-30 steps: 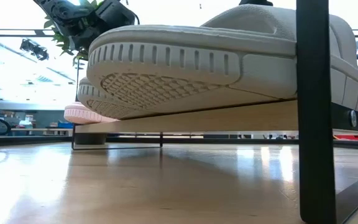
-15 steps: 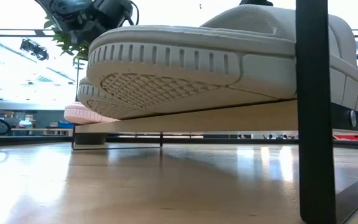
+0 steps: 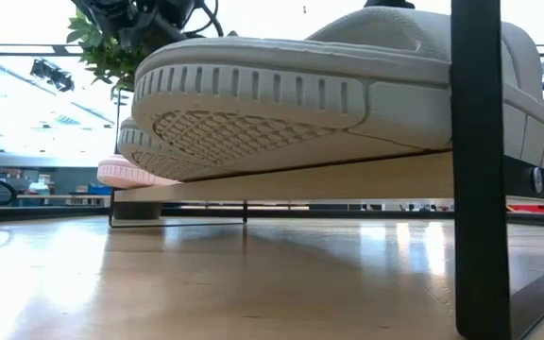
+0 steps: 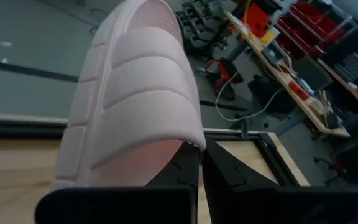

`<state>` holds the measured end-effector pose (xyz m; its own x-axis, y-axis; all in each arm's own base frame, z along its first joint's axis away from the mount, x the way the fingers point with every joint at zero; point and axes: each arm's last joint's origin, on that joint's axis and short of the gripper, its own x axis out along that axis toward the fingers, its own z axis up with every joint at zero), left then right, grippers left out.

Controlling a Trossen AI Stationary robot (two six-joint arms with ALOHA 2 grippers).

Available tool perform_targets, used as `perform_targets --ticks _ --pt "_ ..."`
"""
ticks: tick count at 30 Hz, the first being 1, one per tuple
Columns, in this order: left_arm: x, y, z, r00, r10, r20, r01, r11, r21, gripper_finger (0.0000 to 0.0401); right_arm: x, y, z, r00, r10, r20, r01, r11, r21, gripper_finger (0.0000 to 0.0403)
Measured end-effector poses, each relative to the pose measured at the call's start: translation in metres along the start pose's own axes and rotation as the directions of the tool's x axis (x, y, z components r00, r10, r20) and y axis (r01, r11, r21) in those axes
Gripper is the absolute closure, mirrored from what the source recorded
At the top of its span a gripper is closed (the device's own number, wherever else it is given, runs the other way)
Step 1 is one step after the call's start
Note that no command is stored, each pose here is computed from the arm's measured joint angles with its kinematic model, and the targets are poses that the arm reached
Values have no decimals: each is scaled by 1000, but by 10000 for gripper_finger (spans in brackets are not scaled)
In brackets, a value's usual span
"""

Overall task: Pick and place slides into the shelf
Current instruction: Put the pink slide on the shelf

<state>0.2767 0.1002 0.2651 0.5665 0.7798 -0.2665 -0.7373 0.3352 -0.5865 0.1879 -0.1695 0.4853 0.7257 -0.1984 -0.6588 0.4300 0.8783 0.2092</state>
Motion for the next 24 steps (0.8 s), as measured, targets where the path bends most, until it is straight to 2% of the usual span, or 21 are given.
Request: perform_targets --ticks 9,17,24 --pt "0 -15 14 997 -69 -19 72 972 222 393 0 0 0 1000 1 -4 -1 1000 2 258" --pt "-2 -30 29 990 -140 -16 138 937 321 393 0 0 -2 1000 2 -23 -2 1000 9 257" --pt "-9 -51 45 966 -256 -43 256 912 319 393 0 0 -2 1000 2 -23 -2 1000 8 257"
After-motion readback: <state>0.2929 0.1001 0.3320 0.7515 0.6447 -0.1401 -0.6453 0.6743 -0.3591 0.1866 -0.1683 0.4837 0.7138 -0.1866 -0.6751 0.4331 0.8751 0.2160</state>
